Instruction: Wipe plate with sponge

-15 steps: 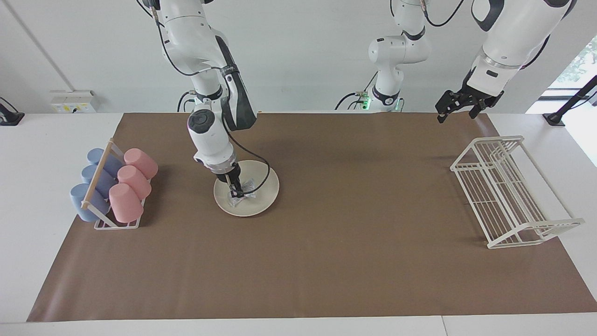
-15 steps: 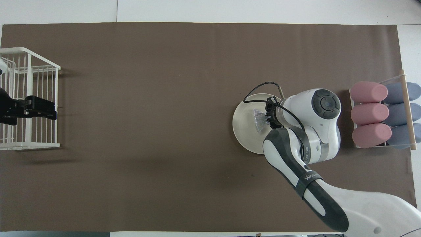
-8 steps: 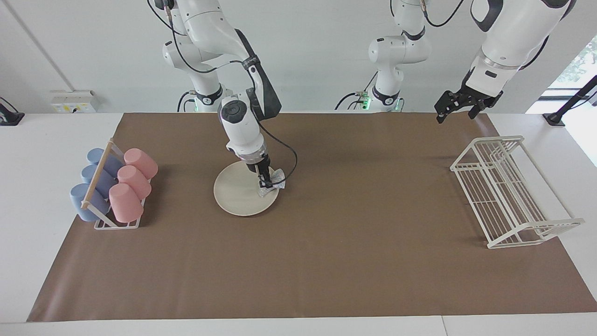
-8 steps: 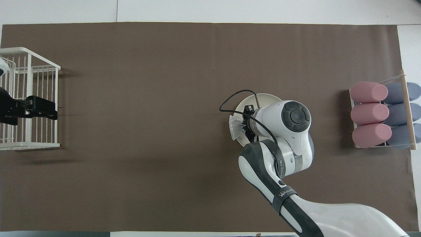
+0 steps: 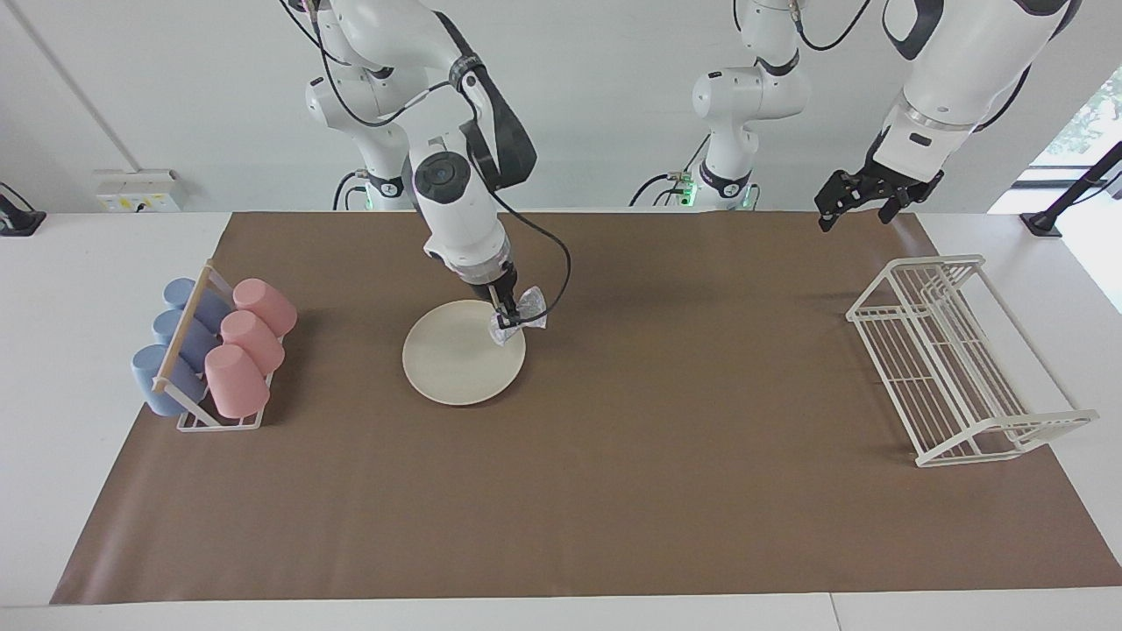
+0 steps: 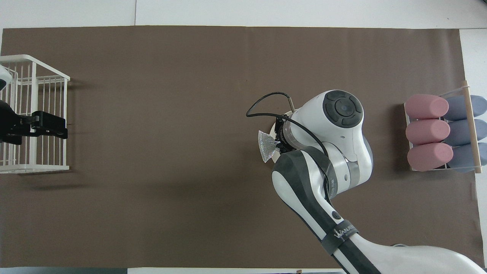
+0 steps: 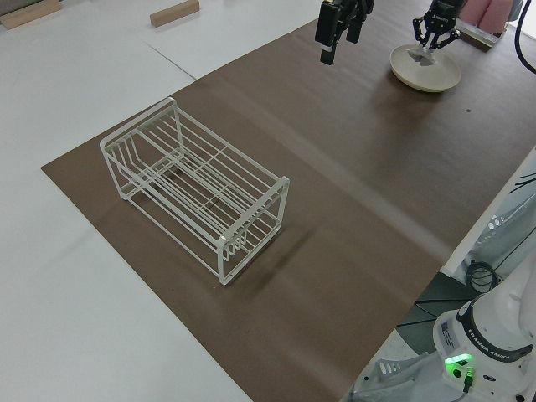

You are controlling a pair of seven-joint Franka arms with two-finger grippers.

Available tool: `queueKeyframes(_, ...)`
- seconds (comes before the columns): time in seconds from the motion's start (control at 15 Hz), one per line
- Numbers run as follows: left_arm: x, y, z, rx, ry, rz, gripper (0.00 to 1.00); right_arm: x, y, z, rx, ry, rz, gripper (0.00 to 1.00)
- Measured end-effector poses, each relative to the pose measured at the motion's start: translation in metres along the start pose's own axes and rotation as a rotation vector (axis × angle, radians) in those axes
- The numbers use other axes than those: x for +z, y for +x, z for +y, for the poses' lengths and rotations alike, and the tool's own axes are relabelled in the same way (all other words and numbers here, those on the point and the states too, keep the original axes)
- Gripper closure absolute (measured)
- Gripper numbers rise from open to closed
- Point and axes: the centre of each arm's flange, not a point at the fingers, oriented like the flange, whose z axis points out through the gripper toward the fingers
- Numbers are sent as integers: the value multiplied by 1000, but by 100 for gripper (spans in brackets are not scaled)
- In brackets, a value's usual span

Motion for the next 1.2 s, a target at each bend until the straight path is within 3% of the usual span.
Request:
queueKeyframes(0.13,0,-1,7,1,-80,-13,0,-32,-19,0,-1,-5,47,89)
queueKeyframes(0.27,5,1,9,-34,-257,-41,0,-55,-52,6,17,-6,80,89)
queueKeyframes(0.53,39,8,2,-162,-618,-50,0,-80,-119,14,75,22,77,89)
queueKeyframes(0.87,93,1,44,-159,-964,-102,0,-74,-146,16,111,23,78,89)
queueKeyframes(1.2,150,5,79,-28,-1157,-120,0,-75,-144,14,116,25,78,89)
